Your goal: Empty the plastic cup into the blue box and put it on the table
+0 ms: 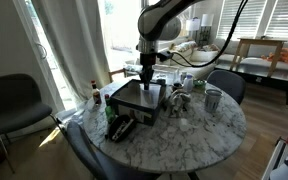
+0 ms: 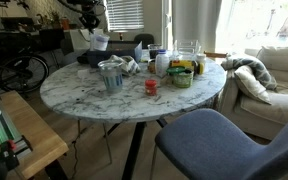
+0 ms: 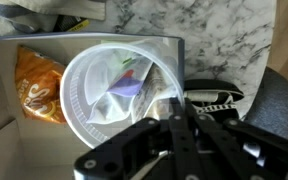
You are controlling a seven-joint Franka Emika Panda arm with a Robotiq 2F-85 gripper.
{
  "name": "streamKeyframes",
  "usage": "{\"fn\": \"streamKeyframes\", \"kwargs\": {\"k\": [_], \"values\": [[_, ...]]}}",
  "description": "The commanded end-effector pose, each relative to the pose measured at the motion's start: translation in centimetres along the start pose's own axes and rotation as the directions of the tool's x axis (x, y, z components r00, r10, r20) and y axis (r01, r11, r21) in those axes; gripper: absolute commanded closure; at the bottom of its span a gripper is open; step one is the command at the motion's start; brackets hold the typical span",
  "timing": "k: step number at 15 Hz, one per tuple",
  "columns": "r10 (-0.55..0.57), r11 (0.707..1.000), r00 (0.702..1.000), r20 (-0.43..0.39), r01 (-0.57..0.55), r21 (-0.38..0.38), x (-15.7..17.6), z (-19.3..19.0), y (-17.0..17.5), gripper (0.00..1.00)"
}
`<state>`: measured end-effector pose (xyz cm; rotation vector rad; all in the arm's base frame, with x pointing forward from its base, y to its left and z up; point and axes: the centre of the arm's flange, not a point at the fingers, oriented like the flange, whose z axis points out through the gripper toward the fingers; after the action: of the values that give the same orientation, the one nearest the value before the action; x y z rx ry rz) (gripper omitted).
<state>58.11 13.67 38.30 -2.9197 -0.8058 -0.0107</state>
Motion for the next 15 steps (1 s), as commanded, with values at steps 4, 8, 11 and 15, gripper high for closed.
{"fn": "streamKeyframes", "kwargs": {"k": [4, 8, 11, 15], "values": [[-0.191, 0.965, 0.975, -0.116, 0.208, 0.160, -3.6, -7.9, 2.8, 0.99], [-0.236, 0.899, 0.941, -0.242, 0.306, 0.313, -3.6, -10.5, 7.2, 0.99], [-0.233, 0.833, 0.921, -0.312, 0.354, 0.424, -3.5, -11.3, 9.9, 0.99], [-0.182, 0.737, 0.916, -0.358, 0.368, 0.567, -2.4, -10.2, 12.3, 0.99]]}}
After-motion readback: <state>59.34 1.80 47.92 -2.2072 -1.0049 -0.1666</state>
